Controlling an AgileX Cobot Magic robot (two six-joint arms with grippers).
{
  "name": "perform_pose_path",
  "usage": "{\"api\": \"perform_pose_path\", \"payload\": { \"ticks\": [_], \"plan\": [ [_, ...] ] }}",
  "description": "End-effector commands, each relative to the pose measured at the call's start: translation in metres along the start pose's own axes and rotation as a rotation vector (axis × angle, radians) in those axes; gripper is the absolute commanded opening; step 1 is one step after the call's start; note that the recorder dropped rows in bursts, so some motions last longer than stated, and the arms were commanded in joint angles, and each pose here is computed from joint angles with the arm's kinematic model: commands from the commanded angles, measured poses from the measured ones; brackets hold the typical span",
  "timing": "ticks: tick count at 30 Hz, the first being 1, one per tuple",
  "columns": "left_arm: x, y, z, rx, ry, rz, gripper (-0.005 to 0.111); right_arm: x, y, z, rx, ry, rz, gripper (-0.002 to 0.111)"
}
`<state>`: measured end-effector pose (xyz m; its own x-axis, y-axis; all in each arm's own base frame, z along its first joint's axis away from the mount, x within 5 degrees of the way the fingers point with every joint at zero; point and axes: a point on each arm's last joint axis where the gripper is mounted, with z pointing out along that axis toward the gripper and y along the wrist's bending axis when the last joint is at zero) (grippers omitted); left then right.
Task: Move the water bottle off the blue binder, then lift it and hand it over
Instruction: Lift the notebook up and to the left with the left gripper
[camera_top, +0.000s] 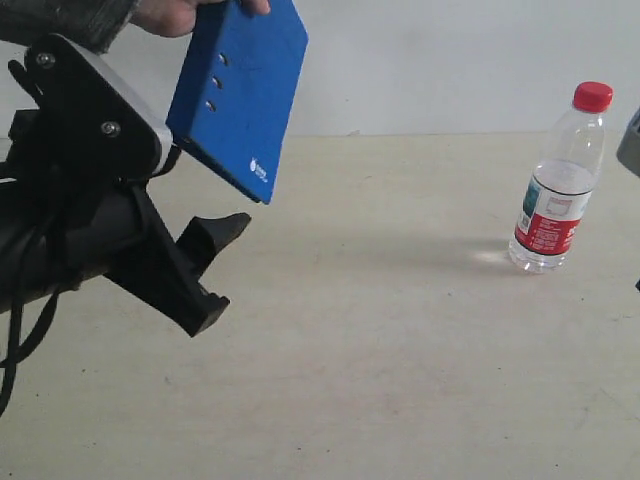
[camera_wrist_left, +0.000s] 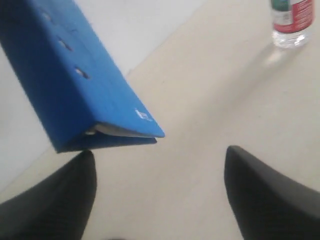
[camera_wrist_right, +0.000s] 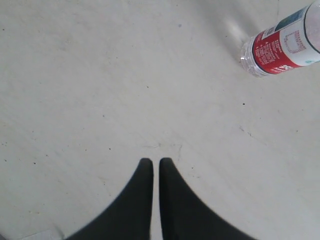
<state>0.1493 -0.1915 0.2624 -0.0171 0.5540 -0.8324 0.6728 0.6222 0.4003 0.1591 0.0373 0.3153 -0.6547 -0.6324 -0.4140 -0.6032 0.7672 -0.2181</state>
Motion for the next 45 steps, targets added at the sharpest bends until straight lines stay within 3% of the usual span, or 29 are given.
{"api": "perform_pose_path", "payload": {
  "ticks": [1,4,8,13,20,30,34,38,41,45],
  "plan": [
    [-0.009,0.0,-0.014,0.065,-0.074,0.082,0.043,0.002,-0.001,-0.001,0.013,0.002,-0.001,0.001],
    [-0.013,0.011,-0.019,-0.049,-0.1,0.277,0.008,0.002,-0.001,-0.001,0.013,0.002,-0.001,0.001],
    [-0.014,0.026,-0.02,-0.23,-0.055,0.567,0.007,0.002,-0.001,-0.001,0.013,0.002,0.009,0.001],
    [-0.006,0.042,-0.02,-0.324,0.028,0.485,0.007,0.002,0.0,-0.001,0.012,0.001,0.034,0.001],
    [0.008,0.04,-0.017,-0.245,0.117,0.205,0.007,0.002,0.0,-0.001,0.012,0.001,0.036,0.001],
    [0.008,0.04,-0.017,-0.243,0.116,0.203,0.007,0.002,0.0,-0.001,0.012,0.001,0.029,0.001],
    [0.019,0.061,-0.011,-0.24,0.146,0.151,0.007,0.002,-0.001,-0.001,0.018,0.005,0.002,0.001],
    [0.032,0.099,-0.023,-0.379,0.19,0.069,0.007,0.002,0.0,-0.001,0.011,0.001,0.019,0.001],
    [0.028,0.114,-0.047,-0.481,0.153,0.034,0.007,-0.001,-0.002,-0.001,0.026,-0.027,0.068,0.001],
    [0.021,0.124,-0.077,-0.574,0.077,-0.001,0.007,-0.015,-0.009,-0.015,0.117,-0.276,0.236,0.001]
  ]
}}
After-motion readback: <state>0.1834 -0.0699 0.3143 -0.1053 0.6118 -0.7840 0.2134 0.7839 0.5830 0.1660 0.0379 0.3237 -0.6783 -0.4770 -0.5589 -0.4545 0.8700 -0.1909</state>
